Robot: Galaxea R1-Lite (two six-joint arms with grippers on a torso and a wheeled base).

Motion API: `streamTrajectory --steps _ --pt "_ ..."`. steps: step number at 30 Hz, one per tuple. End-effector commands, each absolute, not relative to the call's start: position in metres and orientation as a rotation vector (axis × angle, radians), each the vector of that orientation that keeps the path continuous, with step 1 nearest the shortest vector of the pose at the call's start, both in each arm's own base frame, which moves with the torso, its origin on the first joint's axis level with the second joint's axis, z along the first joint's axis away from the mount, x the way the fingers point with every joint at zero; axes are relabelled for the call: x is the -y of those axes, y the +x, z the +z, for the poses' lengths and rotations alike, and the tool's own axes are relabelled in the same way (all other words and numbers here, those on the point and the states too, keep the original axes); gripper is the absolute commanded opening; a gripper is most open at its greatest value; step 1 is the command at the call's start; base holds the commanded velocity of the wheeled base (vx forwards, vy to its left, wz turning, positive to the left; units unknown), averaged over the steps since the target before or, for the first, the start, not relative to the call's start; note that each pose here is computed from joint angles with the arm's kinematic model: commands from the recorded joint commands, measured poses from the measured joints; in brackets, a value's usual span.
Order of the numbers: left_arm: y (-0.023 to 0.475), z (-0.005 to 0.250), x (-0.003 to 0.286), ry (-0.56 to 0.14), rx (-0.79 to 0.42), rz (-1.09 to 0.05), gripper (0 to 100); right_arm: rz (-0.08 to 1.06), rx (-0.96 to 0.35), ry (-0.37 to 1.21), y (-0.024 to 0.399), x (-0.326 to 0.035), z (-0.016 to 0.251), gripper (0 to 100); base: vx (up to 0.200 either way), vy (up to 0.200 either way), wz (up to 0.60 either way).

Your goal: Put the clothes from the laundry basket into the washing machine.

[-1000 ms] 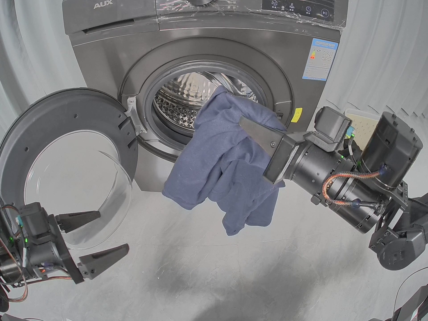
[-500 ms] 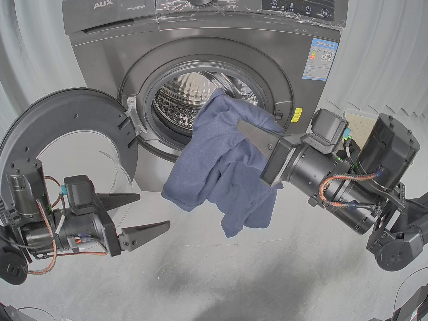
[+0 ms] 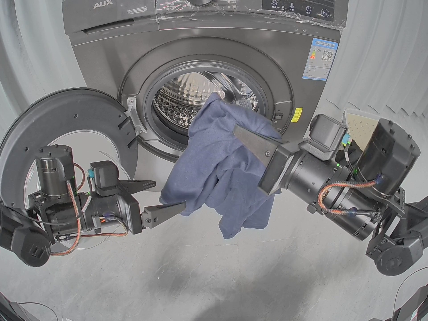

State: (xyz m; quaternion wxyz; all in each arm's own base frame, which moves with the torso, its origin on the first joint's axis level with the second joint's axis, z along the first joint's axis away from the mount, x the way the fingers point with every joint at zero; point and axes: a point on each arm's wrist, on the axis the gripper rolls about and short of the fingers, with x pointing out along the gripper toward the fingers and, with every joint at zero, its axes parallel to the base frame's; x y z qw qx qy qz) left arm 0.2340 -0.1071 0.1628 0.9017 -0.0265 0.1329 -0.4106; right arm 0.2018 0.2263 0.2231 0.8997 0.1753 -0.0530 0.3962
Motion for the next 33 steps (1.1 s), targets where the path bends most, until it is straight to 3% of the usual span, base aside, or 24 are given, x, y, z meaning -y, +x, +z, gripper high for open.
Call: streamTrajectory --steps 1,22,33 --pt "0.248 0.157 0.113 -0.055 -0.288 -0.851 100 0.824 0.094 0.356 0.199 -0.226 0.219 0 0.0 0.0 0.0" --pt "0.273 0.138 0.131 -0.052 -0.28 -0.899 100 0.83 0.098 0.357 0.199 -0.228 0.219 0 0.0 0.0 0.0" --pt "0.286 0.133 0.137 -0.109 -0.223 -0.895 100 0.834 0.092 0.355 0.198 -0.229 0.217 0 0.0 0.0 0.0"
